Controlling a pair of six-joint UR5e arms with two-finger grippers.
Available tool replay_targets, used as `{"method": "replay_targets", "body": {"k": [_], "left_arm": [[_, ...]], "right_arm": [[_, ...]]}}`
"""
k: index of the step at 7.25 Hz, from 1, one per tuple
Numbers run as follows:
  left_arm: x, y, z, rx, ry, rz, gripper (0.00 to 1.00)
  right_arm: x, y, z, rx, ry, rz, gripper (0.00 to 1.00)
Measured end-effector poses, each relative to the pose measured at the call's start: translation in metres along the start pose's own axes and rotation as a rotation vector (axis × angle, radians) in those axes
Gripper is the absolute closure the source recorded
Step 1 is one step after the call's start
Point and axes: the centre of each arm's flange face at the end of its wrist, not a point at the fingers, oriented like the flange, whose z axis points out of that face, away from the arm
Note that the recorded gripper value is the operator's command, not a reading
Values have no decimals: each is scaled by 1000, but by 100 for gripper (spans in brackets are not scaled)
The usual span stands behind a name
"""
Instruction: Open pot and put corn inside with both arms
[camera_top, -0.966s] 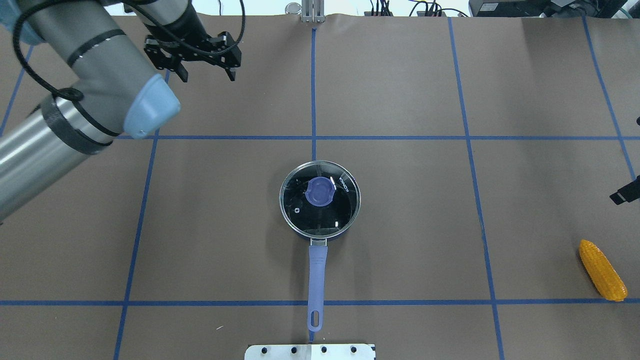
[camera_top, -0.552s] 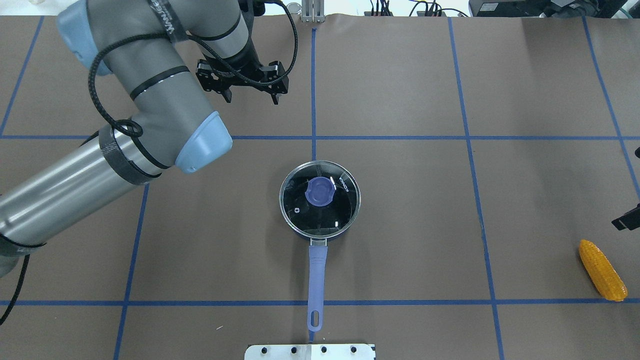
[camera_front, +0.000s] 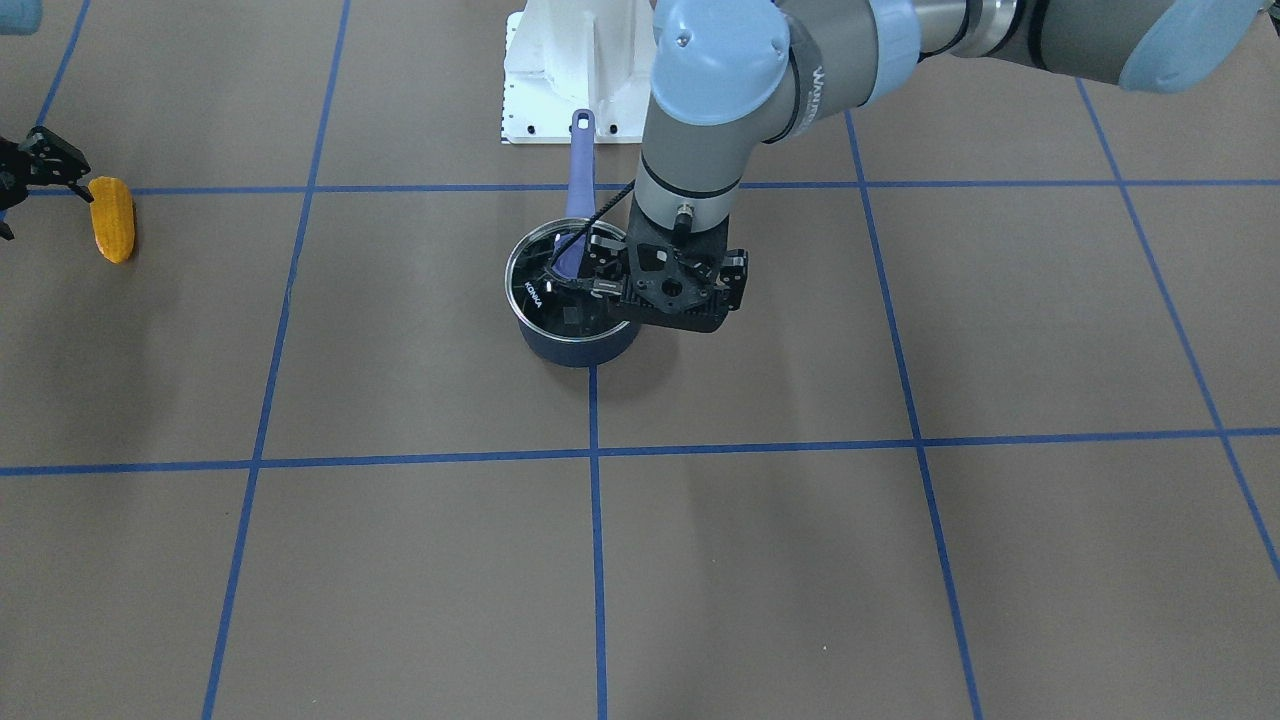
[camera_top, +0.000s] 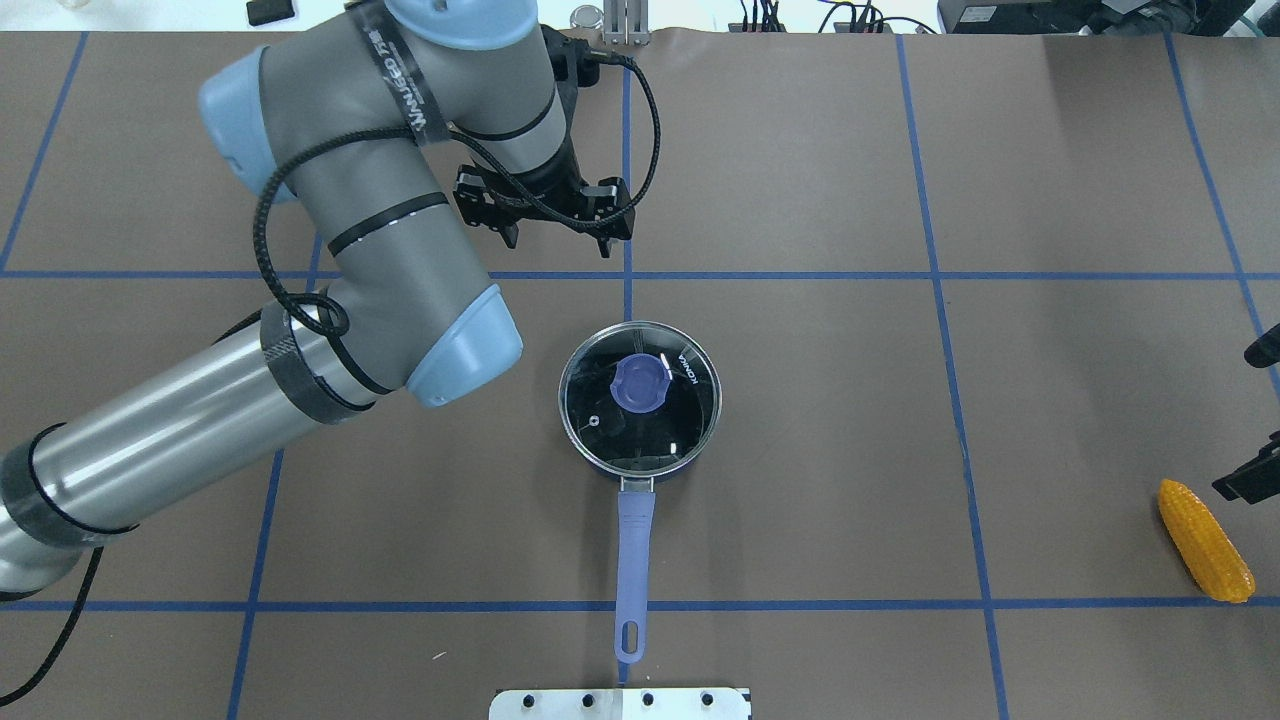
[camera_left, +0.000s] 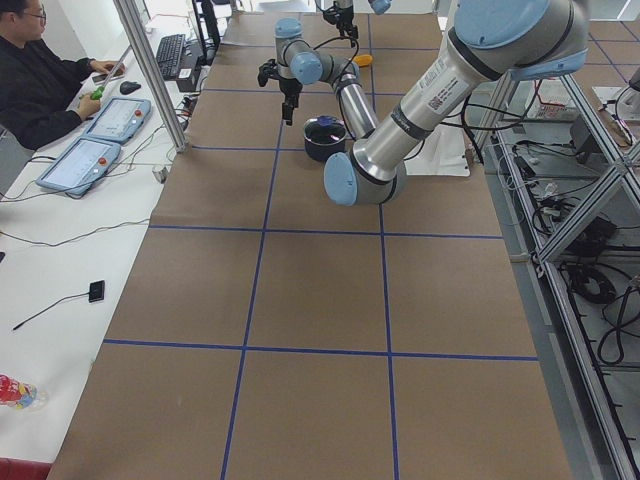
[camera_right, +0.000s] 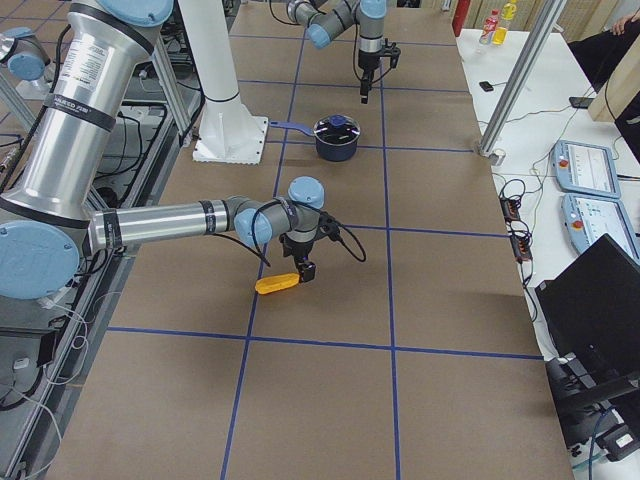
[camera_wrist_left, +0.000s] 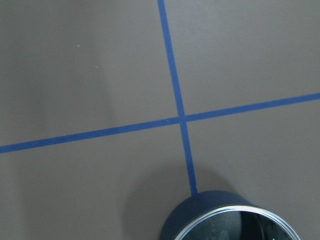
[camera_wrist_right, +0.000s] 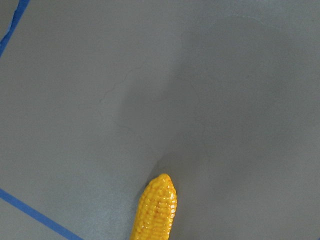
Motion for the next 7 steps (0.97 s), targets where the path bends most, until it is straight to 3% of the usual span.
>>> {"method": "replay_targets", "body": {"k": [7], "left_arm": [[14,10,10,-6,-7,25,2]], "right_arm": [[-13,12,51,-128,-29,8,0]]}}
